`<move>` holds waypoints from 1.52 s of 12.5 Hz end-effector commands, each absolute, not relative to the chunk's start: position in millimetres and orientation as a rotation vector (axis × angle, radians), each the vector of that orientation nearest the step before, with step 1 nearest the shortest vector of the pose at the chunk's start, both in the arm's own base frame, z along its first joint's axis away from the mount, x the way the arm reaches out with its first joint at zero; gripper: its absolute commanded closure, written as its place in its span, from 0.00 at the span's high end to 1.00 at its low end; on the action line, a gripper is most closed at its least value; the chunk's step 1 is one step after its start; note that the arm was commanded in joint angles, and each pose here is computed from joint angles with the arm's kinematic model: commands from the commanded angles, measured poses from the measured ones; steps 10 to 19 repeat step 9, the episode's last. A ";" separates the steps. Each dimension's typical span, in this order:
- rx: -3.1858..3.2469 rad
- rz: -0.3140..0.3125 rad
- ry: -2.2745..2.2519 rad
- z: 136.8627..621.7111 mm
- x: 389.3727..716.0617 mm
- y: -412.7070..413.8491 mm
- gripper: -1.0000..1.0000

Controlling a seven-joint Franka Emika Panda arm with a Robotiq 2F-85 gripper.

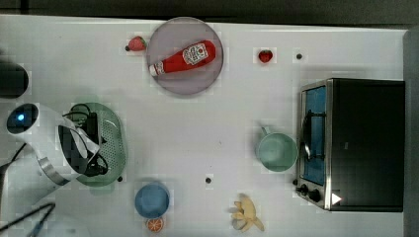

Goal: Drag strainer right to left.

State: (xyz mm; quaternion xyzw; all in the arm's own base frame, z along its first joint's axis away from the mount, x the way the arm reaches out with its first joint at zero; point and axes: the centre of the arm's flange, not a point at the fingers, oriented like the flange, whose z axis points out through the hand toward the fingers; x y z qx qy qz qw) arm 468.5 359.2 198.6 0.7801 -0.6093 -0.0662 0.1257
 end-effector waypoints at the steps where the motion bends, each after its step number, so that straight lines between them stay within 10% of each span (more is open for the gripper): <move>1: 2.550 -0.140 -1.710 370.0 527.4 287.6 1.00; 9: 2.814 0.035 -1.453 564.1 535.1 -2.4 1.00; 19: 2.814 0.035 -1.453 564.1 535.1 -2.4 1.00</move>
